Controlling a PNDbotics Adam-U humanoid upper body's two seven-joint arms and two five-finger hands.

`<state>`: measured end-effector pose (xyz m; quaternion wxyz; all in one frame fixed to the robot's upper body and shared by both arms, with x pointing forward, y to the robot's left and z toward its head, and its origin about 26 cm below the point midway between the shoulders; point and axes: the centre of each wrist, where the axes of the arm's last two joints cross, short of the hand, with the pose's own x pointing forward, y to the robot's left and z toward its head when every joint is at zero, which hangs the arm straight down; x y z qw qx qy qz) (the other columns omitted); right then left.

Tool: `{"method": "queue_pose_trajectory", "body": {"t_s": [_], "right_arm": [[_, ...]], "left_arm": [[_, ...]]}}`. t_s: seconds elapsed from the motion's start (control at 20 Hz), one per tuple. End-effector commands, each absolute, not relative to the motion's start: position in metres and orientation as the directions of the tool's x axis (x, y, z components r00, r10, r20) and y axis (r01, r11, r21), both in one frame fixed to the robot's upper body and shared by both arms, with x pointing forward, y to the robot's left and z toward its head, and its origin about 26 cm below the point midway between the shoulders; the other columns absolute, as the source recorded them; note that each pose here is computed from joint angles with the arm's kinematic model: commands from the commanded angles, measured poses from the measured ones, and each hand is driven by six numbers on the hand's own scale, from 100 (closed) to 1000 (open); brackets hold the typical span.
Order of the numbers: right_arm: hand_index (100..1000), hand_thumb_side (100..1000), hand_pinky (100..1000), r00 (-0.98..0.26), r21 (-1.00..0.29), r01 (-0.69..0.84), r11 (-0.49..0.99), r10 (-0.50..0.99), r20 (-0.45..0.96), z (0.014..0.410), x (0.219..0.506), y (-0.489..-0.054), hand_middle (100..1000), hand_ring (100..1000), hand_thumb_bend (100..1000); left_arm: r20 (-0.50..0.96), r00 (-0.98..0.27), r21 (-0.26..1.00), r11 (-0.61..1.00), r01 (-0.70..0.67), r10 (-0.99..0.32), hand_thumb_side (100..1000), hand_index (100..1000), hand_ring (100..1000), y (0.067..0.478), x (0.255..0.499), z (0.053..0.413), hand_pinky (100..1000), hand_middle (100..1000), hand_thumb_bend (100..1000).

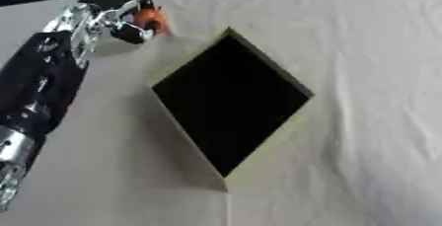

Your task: Pick up objects on the table and place them in the box.

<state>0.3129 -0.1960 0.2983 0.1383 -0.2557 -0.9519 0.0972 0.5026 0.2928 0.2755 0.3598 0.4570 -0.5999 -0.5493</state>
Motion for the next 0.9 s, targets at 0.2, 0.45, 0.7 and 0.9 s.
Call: {"method": "queue_pose_trajectory", "body": {"t_s": [0.2,0.45,0.7,0.9], "right_arm": [[768,766,689,-0.835,-0.236,0.469,0.851,0.514,0.196,0.302,0.31,-0.198,633,839,100],[768,763,692,-0.831,-0.231,0.476,0.848,0.52,0.197,0.301,0.31,-0.199,634,839,100],[769,758,697,-0.826,-0.226,0.487,0.843,0.529,0.193,0.301,0.31,-0.199,636,839,100],[770,755,700,-0.823,-0.223,0.495,0.84,0.535,0.19,0.302,0.31,-0.2,637,838,100]], "left_arm": [[-0.088,-0.363,0.964,0.012,-0.266,-0.927,260,674,586,0.292,0.49,0.323,358,559,100],[-0.12,-0.439,0.946,0.031,-0.321,-0.89,250,672,585,0.276,0.478,0.341,355,557,100],[-0.238,-0.58,0.913,0.024,-0.406,-0.779,229,671,589,0.23,0.452,0.358,361,555,100],[-0.283,-0.698,0.91,0.045,-0.412,-0.658,281,665,581,0.188,0.427,0.348,353,549,100]]}}
